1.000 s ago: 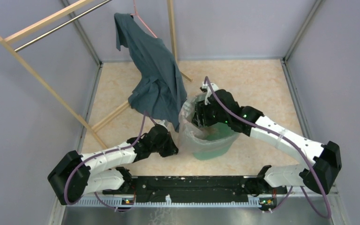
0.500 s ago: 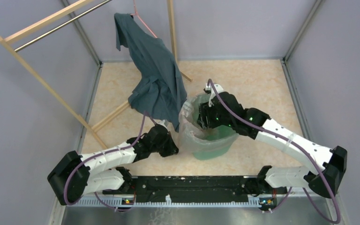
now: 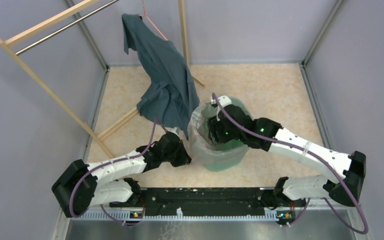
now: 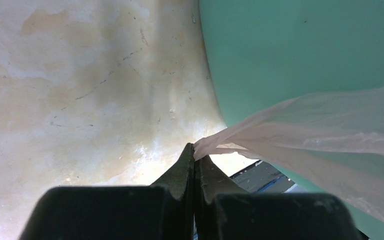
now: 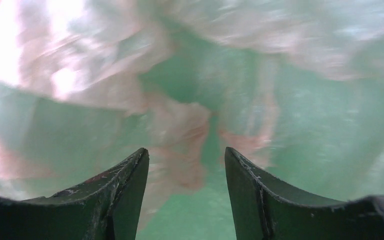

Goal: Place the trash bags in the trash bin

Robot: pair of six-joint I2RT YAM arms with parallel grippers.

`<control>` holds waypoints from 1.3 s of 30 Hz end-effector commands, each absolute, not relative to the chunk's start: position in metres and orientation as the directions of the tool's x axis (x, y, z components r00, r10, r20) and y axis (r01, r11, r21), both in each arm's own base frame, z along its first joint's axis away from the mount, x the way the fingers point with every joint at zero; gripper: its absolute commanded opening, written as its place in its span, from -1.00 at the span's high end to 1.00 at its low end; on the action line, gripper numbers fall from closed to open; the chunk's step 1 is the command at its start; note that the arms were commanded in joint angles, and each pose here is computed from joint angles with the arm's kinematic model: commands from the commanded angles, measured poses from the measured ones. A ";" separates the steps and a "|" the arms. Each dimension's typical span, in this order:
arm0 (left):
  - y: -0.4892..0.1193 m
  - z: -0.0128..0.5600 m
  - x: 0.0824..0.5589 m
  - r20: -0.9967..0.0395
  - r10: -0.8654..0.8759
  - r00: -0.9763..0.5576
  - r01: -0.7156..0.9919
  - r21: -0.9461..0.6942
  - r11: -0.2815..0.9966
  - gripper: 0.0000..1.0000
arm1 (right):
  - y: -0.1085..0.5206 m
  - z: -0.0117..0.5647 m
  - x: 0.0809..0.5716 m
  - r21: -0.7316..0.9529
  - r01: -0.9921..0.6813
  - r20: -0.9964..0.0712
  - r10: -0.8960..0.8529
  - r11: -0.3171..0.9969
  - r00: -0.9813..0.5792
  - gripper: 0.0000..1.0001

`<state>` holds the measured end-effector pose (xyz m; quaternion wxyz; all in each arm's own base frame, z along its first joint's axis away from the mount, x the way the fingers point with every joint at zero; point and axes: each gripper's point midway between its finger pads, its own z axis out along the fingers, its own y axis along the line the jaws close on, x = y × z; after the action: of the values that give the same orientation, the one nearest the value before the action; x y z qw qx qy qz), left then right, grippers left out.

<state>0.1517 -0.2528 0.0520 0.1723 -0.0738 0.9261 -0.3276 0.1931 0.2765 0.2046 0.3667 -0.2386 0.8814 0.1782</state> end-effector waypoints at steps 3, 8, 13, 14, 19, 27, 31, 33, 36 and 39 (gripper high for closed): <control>-0.263 0.067 0.159 -0.304 -0.245 -0.920 0.018 -0.661 0.750 1.00 | 0.240 0.227 0.236 0.081 -0.445 -0.794 -0.212 0.892 -0.570 -0.16; -0.264 0.072 0.162 -0.314 -0.245 -0.917 0.026 -0.661 0.750 1.00 | 0.254 0.179 0.232 0.066 -0.446 -0.707 -0.274 0.893 -0.652 0.10; -0.263 0.071 0.162 -0.312 -0.253 -0.916 0.018 -0.661 0.750 1.00 | 0.296 0.167 0.192 0.134 -0.532 -0.691 -0.306 0.836 -0.655 0.04; -0.263 0.071 0.162 -0.312 -0.253 -0.916 0.018 -0.661 0.750 1.00 | 0.299 0.170 0.192 0.164 -0.533 -0.698 -0.284 0.830 -0.657 -0.03; -0.262 0.069 0.160 -0.304 -0.248 -0.920 0.015 -0.659 0.752 1.00 | 0.270 0.199 0.230 0.174 -0.460 -0.765 -0.175 0.870 -0.620 -0.34; -0.262 0.070 0.159 -0.305 -0.250 -0.919 0.016 -0.662 0.749 1.00 | 0.279 0.231 0.279 0.236 -0.416 -0.820 -0.050 0.878 -0.570 -0.43; -0.261 0.069 0.158 -0.303 -0.250 -0.920 0.012 -0.658 0.753 1.00 | 0.330 0.249 0.272 0.342 -0.470 -0.817 0.010 0.814 -0.577 -0.42; -0.259 0.067 0.157 -0.301 -0.251 -0.920 0.007 -0.653 0.757 1.00 | 0.338 0.258 0.278 0.358 -0.461 -0.823 0.042 0.812 -0.566 -0.42; -0.258 0.068 0.157 -0.303 -0.249 -0.920 0.008 -0.650 0.760 1.00 | 0.323 0.263 0.289 0.302 -0.416 -0.837 0.030 0.858 -0.546 -0.49; -0.256 0.072 0.157 -0.313 -0.255 -0.915 0.010 -0.649 0.761 1.00 | 0.297 0.262 0.282 0.230 -0.401 -0.837 -0.030 0.887 -0.546 -0.59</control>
<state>0.1513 -0.2521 0.0538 0.1724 -0.0723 0.9268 -0.3258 0.2755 0.3163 0.2227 0.4192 -0.1416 0.8705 0.2154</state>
